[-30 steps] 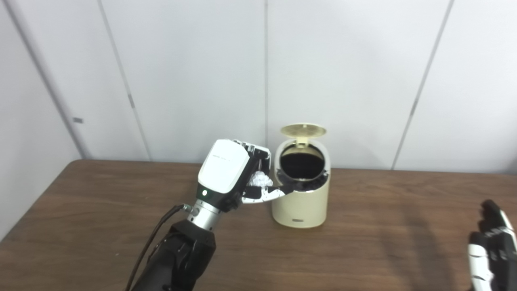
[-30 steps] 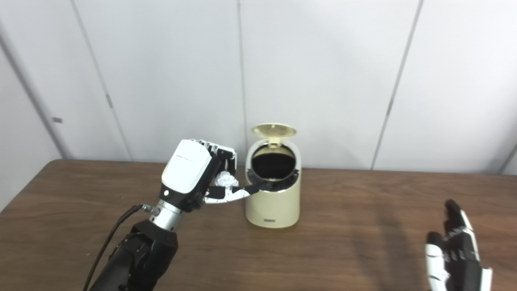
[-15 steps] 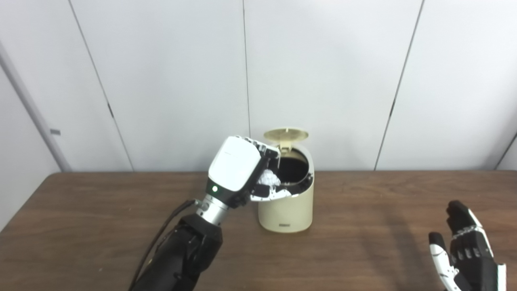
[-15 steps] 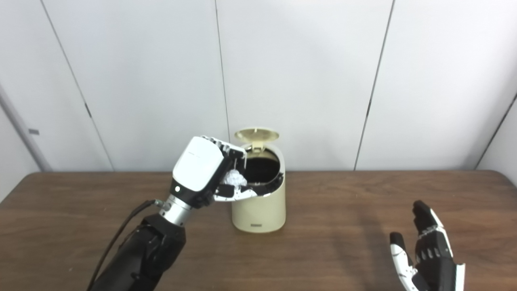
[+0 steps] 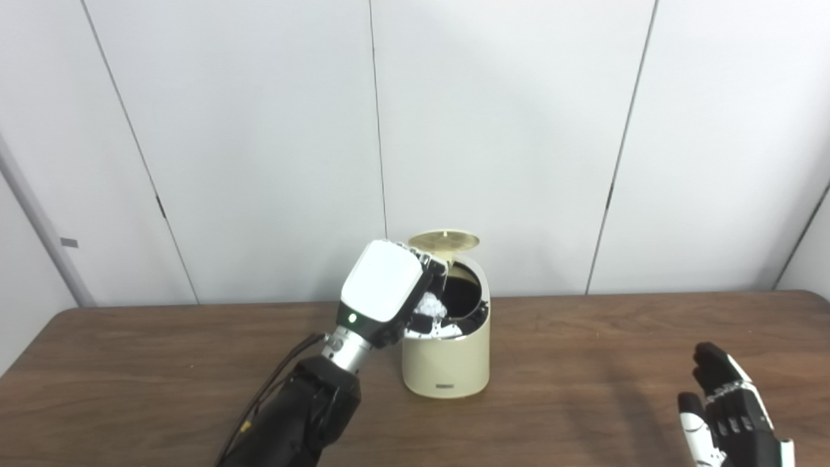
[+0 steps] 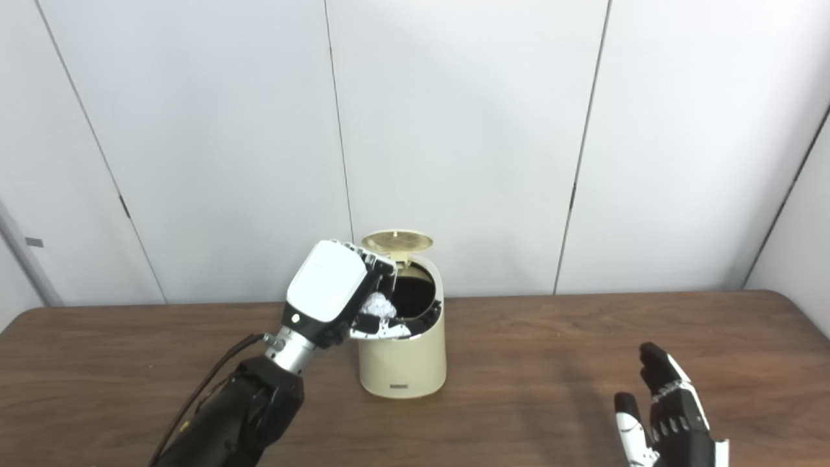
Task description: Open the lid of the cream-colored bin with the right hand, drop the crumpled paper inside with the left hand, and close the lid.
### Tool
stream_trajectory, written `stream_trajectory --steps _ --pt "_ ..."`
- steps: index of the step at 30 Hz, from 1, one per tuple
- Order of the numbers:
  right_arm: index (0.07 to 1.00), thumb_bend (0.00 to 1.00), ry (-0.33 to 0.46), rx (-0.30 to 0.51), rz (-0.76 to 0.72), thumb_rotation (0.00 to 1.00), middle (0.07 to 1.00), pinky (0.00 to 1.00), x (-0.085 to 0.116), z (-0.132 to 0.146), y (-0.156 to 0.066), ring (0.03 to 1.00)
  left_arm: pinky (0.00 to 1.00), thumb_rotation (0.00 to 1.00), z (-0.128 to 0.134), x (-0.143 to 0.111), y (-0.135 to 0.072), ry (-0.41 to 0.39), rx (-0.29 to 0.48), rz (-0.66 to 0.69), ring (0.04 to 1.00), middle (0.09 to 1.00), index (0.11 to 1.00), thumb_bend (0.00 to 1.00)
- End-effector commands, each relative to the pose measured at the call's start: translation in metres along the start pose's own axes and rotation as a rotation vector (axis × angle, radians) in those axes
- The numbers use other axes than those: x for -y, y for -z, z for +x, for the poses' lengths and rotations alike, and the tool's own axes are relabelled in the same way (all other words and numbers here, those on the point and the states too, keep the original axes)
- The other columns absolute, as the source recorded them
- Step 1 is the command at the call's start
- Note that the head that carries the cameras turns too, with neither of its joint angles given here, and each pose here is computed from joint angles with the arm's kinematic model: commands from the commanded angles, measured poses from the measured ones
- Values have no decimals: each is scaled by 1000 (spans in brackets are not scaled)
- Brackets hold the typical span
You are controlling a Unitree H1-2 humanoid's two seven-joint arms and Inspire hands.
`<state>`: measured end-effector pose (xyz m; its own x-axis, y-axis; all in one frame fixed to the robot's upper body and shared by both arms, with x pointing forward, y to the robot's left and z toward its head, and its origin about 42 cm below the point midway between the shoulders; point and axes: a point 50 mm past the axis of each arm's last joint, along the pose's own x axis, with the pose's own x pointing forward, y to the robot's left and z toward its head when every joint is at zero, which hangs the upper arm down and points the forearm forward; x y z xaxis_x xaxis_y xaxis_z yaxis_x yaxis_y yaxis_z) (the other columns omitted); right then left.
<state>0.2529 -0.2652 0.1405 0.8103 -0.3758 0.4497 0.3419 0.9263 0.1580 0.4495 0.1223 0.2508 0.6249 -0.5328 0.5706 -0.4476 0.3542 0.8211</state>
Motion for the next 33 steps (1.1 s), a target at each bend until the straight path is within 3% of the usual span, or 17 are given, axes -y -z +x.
stream_trajectory --steps 1,17,26,33 --pt "756 242 -3 35 23 373 813 894 -3 -5 -3 864 32 145 23 -16 1 -89 45 14 71 124 155 545" --pt "754 219 -15 35 6 372 802 883 -5 -13 -7 854 32 188 36 -1 16 -173 51 47 70 122 162 541" --pt "758 228 -31 40 13 436 813 893 -10 -16 -11 862 57 317 40 4 20 -163 73 52 96 153 208 583" --pt "758 232 -34 47 17 457 813 874 -12 -17 -13 855 149 546 39 9 19 -194 97 -34 187 244 287 936"
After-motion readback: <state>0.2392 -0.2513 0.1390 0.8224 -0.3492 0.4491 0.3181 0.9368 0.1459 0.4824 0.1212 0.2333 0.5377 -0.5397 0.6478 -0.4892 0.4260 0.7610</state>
